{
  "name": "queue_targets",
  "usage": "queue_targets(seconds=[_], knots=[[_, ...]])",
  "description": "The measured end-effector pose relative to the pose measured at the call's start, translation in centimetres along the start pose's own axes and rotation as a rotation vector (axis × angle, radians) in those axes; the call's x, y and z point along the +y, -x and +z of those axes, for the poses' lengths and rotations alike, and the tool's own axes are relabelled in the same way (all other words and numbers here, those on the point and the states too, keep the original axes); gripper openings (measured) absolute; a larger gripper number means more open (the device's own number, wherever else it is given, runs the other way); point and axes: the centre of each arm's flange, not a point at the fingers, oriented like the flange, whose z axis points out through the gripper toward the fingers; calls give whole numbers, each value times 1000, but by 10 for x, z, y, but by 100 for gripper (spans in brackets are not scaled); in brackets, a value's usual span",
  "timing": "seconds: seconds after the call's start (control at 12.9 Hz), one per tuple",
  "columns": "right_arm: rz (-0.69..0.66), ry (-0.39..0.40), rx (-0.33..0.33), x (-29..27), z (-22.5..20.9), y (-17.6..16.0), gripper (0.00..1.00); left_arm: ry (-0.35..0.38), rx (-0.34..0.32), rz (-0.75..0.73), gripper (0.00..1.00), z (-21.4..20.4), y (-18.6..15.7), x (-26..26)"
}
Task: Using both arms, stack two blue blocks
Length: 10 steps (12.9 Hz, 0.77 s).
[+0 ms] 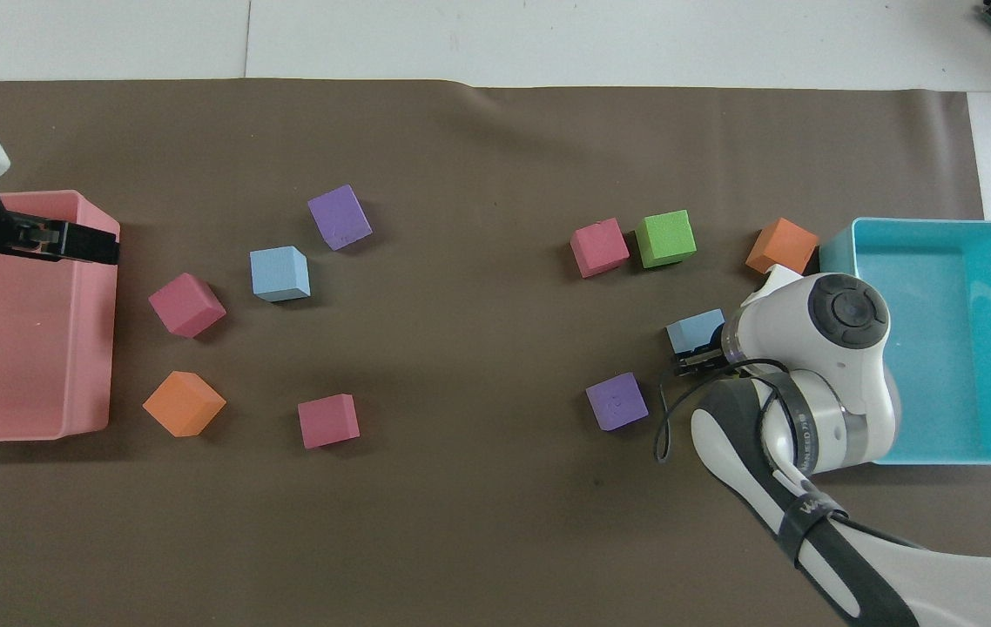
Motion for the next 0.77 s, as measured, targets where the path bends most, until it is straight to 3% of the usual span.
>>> queue_targets(seconds=[0.31,0.54,0.77], knots=[[8,1,19,5,-27,-8,56,-1,8,-21,100,34,-26,8],[14,-2,2,8,-86,-11,47,1,30,-48,100,55,-46,22],[22,-5,2,1,-140,-20,47,1,31,-52,100,75,-55,27]])
